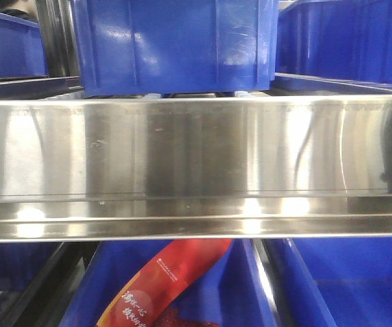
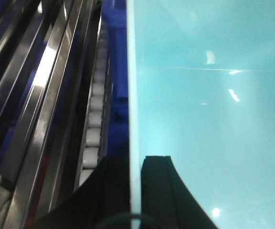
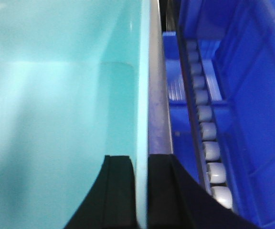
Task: Fetch blue bin and place on conveyor start
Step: 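Lift the teal bin with both grippers and pull it off the shelf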
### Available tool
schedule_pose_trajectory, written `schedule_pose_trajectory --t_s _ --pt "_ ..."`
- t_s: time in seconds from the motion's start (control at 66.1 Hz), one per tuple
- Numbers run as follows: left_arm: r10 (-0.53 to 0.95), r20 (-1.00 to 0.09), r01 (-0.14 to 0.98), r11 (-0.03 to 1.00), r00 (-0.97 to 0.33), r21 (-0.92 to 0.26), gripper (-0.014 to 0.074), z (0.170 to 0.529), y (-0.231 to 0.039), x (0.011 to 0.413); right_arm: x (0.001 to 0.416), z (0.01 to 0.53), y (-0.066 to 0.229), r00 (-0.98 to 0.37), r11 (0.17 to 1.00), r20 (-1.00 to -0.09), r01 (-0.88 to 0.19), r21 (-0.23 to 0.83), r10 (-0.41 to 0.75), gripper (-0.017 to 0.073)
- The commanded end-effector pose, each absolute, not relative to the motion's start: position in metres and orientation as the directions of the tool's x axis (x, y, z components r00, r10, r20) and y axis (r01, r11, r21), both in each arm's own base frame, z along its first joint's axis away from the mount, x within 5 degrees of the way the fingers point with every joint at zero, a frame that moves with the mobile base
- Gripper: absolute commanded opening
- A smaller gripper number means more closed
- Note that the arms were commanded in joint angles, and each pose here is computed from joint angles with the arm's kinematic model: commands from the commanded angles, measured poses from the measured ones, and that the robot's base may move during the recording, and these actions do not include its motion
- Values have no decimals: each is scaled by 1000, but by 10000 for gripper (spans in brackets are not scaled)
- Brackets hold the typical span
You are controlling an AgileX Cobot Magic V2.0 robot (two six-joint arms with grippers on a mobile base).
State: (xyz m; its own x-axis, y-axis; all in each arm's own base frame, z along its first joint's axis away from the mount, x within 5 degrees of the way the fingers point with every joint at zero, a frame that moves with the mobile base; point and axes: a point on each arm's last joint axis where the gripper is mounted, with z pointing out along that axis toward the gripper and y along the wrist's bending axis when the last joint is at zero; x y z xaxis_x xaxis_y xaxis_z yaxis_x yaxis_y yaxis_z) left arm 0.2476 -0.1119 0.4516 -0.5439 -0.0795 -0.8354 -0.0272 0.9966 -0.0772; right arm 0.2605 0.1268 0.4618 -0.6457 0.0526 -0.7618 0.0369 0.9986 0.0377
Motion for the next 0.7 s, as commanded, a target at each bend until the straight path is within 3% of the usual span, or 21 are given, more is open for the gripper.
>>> schedule_pose_trajectory --t_s 0.0,0.182,0.439,0.681 --pt "-89 -871 32 992 -484 -119 -111 462 -122 242 253 475 128 -583 997 -810 -8 82 62 -162" --pt "-96 -877 43 990 -470 -131 -111 465 -123 242 252 477 126 -574 997 -816 -6 79 61 -162" --pt "-137 -908 45 985 -396 -168 -111 496 -116 236 253 477 127 -567 997 -822 -12 82 61 -162" --pt "-135 -904 41 985 -404 -166 -111 495 -117 237 254 481 130 -533 994 -843 -36 99 65 -162"
